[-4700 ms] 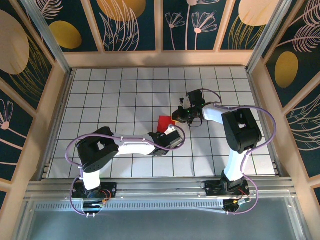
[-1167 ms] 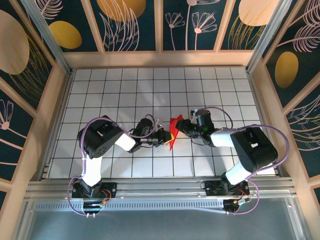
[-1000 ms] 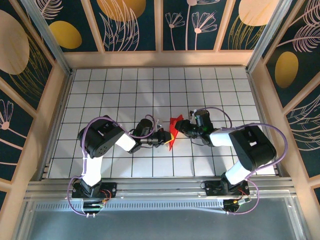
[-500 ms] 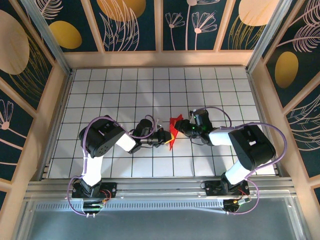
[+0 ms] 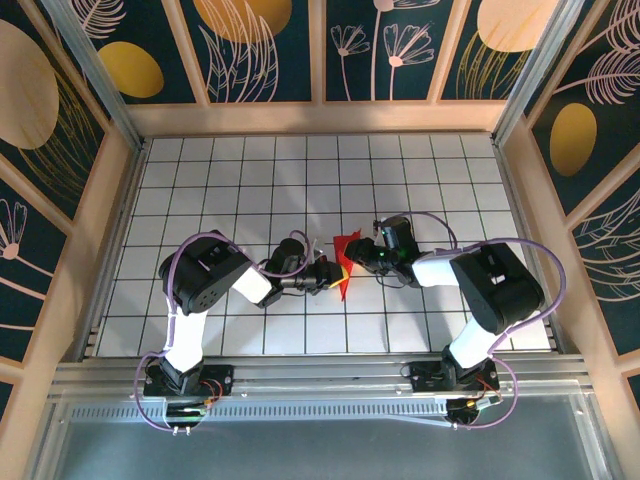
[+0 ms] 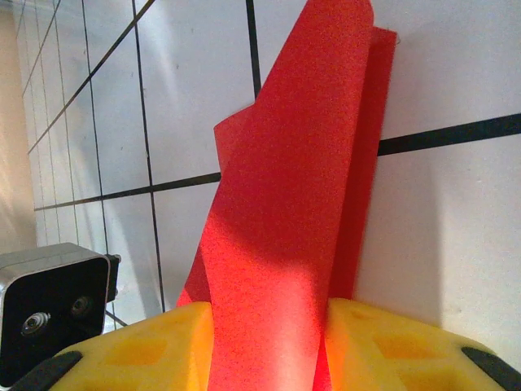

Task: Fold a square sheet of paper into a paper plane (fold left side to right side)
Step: Fold the wing for the fifth time at the center of the table.

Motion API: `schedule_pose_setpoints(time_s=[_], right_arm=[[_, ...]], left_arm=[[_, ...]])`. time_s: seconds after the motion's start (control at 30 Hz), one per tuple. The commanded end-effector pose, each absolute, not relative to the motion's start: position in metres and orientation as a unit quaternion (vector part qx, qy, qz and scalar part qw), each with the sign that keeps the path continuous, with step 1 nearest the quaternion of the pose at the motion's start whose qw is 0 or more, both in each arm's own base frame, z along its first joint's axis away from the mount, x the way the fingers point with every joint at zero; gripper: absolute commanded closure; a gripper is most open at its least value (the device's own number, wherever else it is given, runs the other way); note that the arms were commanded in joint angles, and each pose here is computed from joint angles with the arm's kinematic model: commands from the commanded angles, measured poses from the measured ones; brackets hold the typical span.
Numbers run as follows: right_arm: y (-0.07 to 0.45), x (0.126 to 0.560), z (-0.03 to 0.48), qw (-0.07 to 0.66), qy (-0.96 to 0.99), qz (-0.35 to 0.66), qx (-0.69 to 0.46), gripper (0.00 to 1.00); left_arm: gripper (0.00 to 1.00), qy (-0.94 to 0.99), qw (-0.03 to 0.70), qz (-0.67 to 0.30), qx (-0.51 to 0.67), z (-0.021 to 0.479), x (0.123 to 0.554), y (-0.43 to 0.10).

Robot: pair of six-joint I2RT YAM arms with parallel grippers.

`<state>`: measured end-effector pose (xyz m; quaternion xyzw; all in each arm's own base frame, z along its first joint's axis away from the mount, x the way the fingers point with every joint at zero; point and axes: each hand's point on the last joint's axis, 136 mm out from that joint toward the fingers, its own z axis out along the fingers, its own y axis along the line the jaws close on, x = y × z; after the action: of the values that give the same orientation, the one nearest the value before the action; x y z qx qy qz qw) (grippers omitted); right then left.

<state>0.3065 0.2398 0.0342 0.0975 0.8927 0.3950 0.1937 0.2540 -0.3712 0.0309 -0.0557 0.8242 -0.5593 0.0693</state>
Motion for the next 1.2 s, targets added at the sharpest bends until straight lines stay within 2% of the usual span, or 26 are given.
schedule_pose_setpoints(time_s=[0.0,0.13,0.5,0.67,1.0,1.17], right_arm=[[0.24,0.306,0.024,0.184,0.903,0.375,0.1,0.59],[0.239,0.304,0.014,0.17,0.913,0.356,0.101,0.59],[0.235,0.299,0.003,0.158,0.925,0.332,0.099,0.6],[0.236,0.3,0.004,0.158,0.925,0.332,0.097,0.6],[0.236,0.299,0.005,0.159,0.925,0.332,0.096,0.6],[0.237,0.299,0.006,0.16,0.925,0.332,0.095,0.6]], left_arm=[[1.0,0.818,0.071,-0.568,-0.056,0.03,0.256,-0.369],[0.97,0.818,0.07,-0.568,-0.058,0.03,0.255,-0.369],[0.72,0.824,0.1,-0.556,-0.051,0.047,0.263,-0.353],[0.64,0.832,0.115,-0.539,-0.056,0.05,0.273,-0.34],[0.61,0.843,0.106,-0.525,-0.049,0.038,0.291,-0.353],[0.7,0.855,0.106,-0.506,-0.047,0.028,0.297,-0.355]])
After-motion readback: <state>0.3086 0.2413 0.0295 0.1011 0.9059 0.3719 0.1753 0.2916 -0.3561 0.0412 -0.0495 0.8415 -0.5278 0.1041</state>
